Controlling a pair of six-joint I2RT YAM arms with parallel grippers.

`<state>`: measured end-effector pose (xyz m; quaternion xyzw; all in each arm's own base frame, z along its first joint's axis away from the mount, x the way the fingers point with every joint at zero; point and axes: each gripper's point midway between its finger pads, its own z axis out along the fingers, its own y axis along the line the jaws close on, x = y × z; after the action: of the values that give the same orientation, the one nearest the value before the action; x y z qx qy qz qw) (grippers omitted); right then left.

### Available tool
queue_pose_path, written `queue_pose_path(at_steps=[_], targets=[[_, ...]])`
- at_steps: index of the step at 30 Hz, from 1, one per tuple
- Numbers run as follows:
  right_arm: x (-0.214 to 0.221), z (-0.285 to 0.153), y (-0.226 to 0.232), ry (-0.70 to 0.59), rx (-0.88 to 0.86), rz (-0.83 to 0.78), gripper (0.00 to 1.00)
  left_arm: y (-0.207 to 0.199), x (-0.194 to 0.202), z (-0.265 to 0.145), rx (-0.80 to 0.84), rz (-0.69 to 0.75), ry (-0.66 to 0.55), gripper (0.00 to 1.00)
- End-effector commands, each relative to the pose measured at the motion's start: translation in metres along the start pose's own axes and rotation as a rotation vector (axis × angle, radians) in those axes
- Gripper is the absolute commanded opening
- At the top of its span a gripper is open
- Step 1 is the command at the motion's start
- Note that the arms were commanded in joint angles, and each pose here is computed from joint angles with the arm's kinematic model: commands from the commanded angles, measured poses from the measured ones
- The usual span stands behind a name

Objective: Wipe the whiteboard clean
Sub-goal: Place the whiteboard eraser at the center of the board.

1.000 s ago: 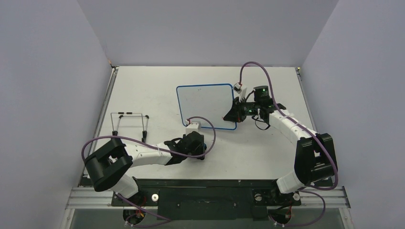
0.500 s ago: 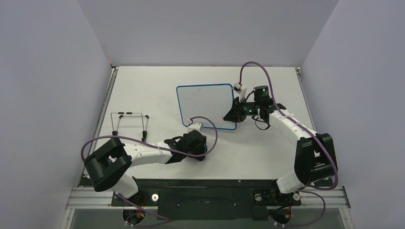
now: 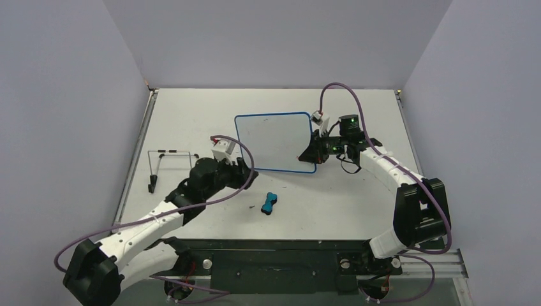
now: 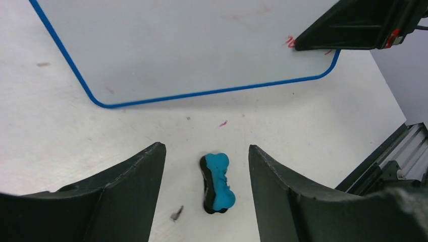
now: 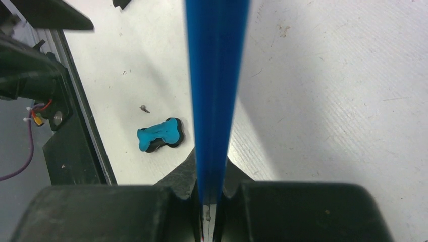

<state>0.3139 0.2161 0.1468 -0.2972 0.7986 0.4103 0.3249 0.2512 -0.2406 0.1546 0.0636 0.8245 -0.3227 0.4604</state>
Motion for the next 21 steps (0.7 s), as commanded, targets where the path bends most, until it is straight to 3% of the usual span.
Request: queue_pose_path(at_steps=[1,4,8,14,18,21], targets=[[-0.009,-0.009,0.001,-0.004,0.029,-0.124,0.00,-0.013,-0.054,-0.025,0.190,0.302,-0.138,0.60],[-0.003,-0.013,0.002,0.043,0.023,-0.181,0.00,-0.022,-0.102,-0.042,0.234,0.498,-0.254,0.66],[0.004,-0.018,0.003,0.086,0.018,-0.262,0.00,-0.024,-0.141,-0.044,0.364,0.584,-0.254,0.68],[0.011,-0.023,0.002,0.122,0.021,-0.360,0.00,-0.006,-0.161,-0.023,0.397,0.509,-0.079,0.74],[0.019,-0.021,0.001,0.155,-0.003,-0.394,0.00,-0.006,-0.166,-0.019,0.409,0.587,-0.127,0.74],[0.025,-0.017,0.004,0.186,-0.029,-0.426,0.00,-0.014,-0.179,-0.020,0.452,0.725,-0.241,0.74]])
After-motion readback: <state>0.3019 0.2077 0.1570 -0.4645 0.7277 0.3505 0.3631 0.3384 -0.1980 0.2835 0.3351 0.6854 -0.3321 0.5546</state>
